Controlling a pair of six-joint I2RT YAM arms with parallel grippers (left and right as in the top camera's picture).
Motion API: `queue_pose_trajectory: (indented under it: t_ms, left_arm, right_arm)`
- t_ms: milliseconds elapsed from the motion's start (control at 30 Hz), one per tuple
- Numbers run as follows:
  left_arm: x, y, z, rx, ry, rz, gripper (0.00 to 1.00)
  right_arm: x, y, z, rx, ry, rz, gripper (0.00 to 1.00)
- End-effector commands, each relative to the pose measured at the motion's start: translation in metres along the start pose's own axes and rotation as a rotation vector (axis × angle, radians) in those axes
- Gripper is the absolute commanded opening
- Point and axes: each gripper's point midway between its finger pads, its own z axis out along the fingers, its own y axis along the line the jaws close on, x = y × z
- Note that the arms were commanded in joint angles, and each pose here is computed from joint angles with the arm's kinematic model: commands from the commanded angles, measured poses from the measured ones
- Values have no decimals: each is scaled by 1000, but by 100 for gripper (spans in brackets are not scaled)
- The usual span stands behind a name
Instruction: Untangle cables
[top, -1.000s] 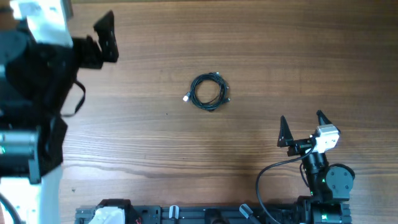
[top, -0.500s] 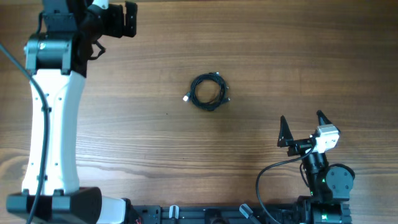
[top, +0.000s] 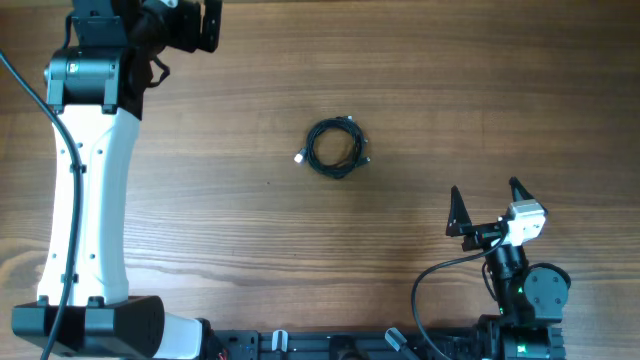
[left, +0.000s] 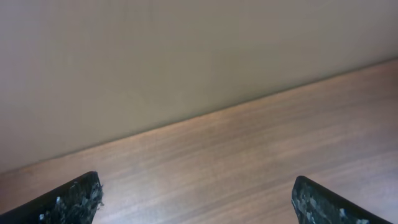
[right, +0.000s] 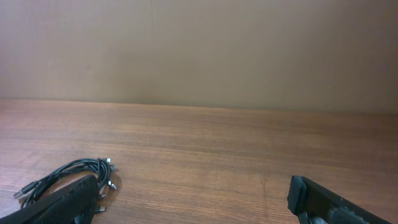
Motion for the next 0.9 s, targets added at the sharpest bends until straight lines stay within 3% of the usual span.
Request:
queue_pose_trajectory:
  t_ms: [0,533,867]
  left_arm:
    - [-10,-13,-8,85,-33,-76,100]
    - [-7,-14,-9,89,-24,-49,100]
    - [-4,-15,-9,93,-10,-53,100]
  right_arm:
    - [-3,-4,-1,19,-14,-15,100]
    - [-8,-1,-1,6,-33,-1,100]
    - [-34,6,-6,-38,-74,254,100]
